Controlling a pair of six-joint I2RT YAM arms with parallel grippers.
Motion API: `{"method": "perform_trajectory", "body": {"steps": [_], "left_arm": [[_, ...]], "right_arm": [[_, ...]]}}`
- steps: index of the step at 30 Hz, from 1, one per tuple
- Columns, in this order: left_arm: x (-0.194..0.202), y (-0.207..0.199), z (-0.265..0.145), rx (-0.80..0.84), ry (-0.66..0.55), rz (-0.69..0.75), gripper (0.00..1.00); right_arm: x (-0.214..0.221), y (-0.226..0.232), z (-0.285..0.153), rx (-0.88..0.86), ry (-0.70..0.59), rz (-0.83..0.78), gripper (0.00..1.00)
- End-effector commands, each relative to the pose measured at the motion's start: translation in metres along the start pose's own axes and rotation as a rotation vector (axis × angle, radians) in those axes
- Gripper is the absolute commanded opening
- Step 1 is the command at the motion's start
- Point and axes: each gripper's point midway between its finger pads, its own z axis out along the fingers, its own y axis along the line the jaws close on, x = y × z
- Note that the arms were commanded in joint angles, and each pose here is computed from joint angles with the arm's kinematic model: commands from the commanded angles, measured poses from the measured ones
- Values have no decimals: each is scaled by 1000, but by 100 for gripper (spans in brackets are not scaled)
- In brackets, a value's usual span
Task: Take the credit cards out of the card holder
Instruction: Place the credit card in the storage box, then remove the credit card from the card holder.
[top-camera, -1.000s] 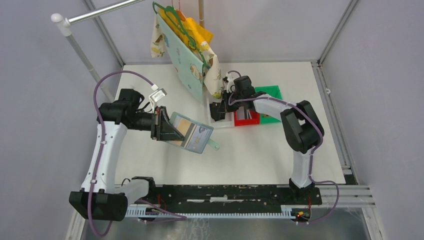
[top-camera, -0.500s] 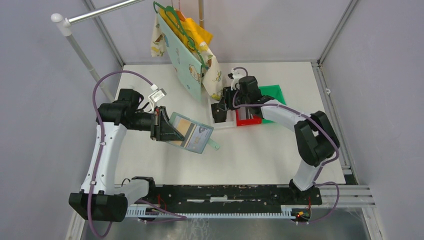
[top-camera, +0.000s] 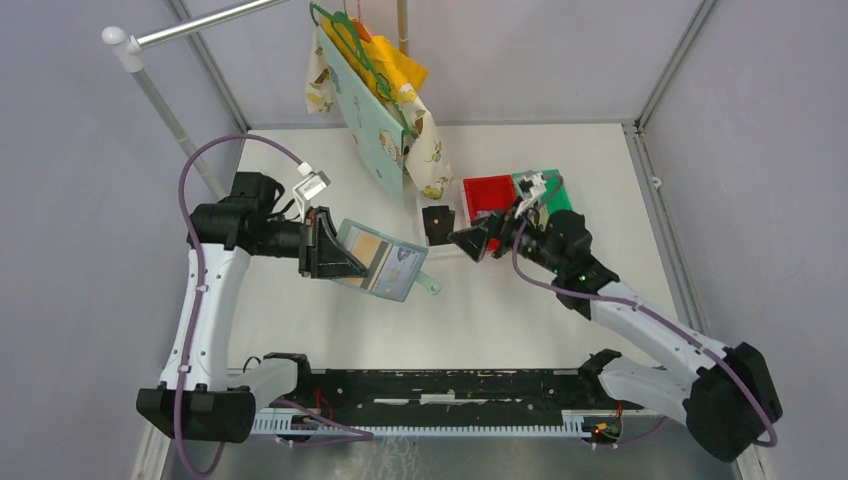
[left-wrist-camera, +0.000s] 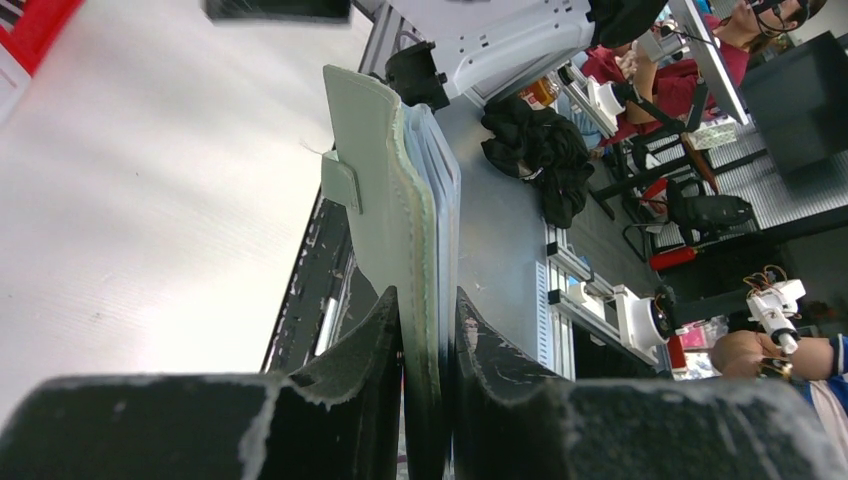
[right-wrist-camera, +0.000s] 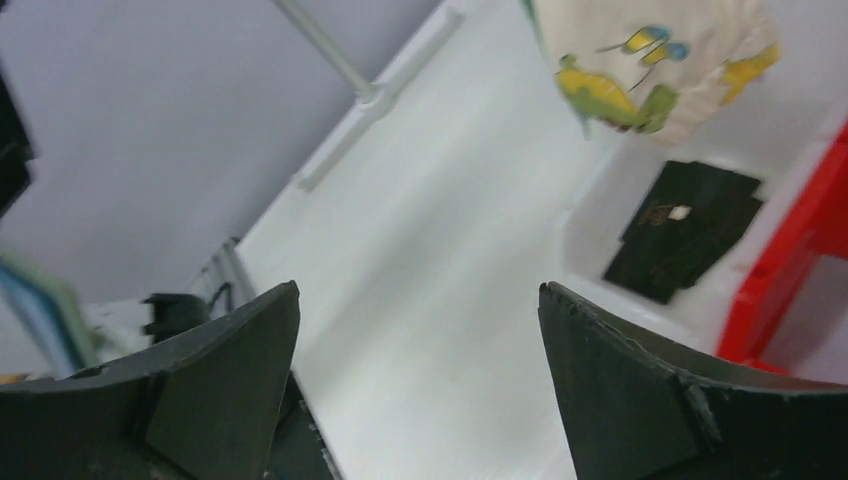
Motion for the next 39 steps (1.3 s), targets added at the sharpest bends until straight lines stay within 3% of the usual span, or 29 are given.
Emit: {"method": "perform_trajectory", "body": {"steps": [1, 6, 11, 21, 26, 32, 36, 39], "left_arm": [[-24, -22, -1, 75, -52, 86, 18], [-32, -20, -1, 89, -62, 104, 17], [-38, -15, -3, 72, -62, 96, 19], [-44, -23, -6, 71, -75, 101, 19], [-43, -24, -6, 71, -79, 101, 19], [-41, -23, -6, 72, -80, 96, 20], [-38, -21, -6, 58, -77, 121, 25], [-31, -12, -7, -6, -49, 164, 43]], "right_arm": [[-7, 67, -37, -345, -151, 208, 96], [-14, 122, -69, -565, -269, 269, 98], [-10, 155, -83, -679, -341, 323, 98], [-1, 191, -43, -715, -317, 379, 98], [-16, 203, -42, -772, -385, 434, 96], [-23, 216, -30, -802, -379, 466, 72], [-15, 214, -24, -781, -335, 466, 33], [-2, 207, -14, -714, -256, 400, 5]]}}
